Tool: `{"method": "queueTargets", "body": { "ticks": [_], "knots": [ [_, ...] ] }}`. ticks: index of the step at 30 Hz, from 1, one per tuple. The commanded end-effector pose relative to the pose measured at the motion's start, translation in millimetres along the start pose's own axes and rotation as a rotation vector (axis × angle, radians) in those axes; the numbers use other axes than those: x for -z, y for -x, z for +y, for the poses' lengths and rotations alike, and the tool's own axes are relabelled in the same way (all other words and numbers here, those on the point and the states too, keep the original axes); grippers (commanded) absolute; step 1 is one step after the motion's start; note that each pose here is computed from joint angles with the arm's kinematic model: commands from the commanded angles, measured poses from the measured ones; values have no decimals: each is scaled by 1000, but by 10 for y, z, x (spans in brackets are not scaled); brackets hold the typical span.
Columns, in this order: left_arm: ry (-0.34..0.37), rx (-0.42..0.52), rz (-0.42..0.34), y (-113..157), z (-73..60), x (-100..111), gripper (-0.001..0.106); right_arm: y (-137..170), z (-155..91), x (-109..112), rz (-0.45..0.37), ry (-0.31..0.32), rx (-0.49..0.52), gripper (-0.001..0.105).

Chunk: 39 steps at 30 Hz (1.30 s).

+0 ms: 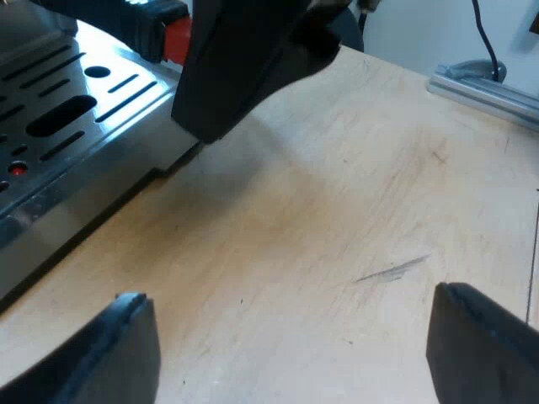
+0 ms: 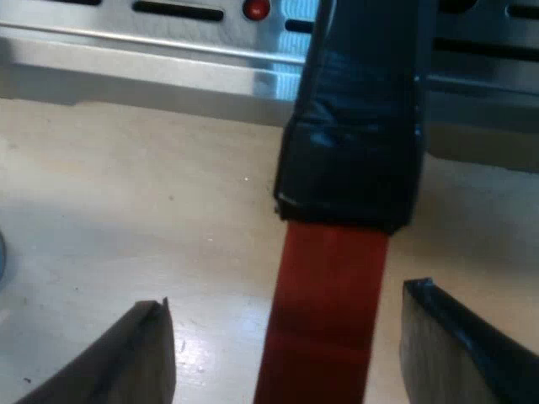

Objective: Grind coffee beans and then tamp

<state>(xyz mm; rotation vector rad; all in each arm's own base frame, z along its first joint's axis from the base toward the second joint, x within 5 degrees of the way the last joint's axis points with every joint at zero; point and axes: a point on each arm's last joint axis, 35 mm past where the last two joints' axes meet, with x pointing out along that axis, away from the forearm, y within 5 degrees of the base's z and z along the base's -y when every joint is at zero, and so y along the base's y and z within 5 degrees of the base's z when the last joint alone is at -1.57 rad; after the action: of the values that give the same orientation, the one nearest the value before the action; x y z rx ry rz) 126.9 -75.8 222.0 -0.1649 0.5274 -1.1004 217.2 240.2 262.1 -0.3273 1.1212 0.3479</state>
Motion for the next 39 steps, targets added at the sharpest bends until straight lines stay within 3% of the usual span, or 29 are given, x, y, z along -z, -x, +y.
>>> {"method": "queueTargets", "body": {
  "ticks": [1,6,15,27,39],
  "knots": [
    [-11,15,-11,4,-13,-29,67,-12,-35,-69,-22,-32,-3,56],
    [-9,14,-9,4,-13,-26,67,-74,-146,-138,-35,-85,-2,55],
    [-9,14,-9,4,-13,-26,67,-127,-148,-158,-31,-120,-14,55],
    [-9,14,-9,4,-13,-26,67,-88,-14,-166,-111,-89,52,55],
    [-9,14,-9,4,-13,-26,67,-239,-45,29,-68,-119,62,55]
  ]
}}
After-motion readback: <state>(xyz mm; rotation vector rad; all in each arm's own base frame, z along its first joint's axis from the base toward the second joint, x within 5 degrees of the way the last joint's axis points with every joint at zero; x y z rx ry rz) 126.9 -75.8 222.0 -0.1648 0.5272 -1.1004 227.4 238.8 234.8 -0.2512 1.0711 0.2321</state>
